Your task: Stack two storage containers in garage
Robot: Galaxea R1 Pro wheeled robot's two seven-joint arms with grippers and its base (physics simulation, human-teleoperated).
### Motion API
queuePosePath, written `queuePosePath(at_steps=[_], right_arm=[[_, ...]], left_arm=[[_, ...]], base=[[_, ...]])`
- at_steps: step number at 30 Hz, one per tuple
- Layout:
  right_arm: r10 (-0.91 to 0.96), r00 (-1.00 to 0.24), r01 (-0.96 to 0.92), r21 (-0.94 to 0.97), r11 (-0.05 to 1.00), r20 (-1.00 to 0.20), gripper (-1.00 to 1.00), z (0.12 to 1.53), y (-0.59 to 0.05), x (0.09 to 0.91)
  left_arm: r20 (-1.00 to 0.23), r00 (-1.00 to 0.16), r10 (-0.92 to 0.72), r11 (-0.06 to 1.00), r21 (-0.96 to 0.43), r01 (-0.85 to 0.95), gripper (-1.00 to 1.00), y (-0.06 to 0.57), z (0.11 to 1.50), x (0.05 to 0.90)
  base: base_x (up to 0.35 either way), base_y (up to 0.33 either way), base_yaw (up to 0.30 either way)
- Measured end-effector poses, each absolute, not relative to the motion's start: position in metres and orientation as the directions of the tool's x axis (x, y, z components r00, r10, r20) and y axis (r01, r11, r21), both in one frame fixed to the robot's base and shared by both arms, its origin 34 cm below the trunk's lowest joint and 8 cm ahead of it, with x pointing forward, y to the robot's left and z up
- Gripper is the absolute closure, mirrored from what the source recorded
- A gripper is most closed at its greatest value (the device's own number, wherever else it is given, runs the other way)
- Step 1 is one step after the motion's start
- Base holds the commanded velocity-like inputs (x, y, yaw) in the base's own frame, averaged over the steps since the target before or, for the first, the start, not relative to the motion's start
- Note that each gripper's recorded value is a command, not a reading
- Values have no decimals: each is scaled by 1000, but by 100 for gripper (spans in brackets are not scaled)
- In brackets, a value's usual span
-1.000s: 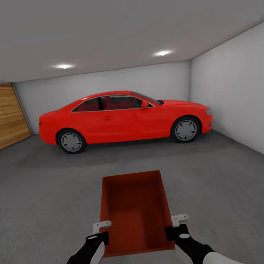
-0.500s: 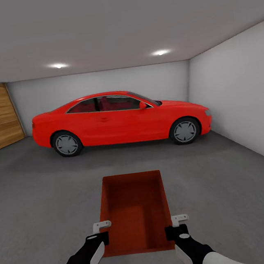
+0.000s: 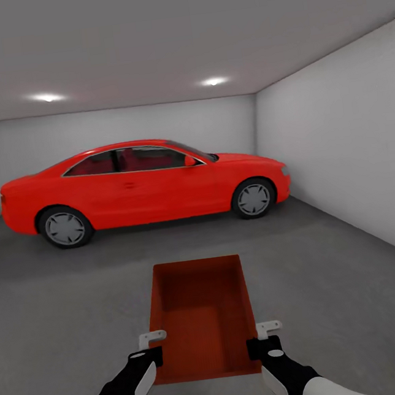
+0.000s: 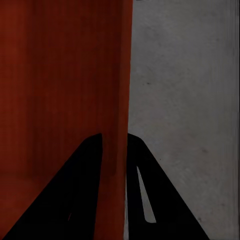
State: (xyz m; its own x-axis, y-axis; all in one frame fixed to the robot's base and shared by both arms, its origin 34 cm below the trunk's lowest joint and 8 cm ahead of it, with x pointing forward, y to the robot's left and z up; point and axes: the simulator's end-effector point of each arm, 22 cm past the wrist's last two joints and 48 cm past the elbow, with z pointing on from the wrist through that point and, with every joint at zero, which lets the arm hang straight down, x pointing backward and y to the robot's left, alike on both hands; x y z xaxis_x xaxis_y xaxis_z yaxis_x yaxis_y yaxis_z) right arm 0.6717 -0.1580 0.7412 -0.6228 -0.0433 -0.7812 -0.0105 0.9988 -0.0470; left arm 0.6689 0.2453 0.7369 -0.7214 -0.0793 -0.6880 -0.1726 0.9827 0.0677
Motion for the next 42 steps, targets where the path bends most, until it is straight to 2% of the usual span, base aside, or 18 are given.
queuePosePath(at_steps=[42], right_arm=[[-46,-622,-12,-50,999,-782,100,741,-159,672]], left_arm=[[-690,-719,-85,982,63,-176,100,244,736,668]], base=[[321,0,-256]])
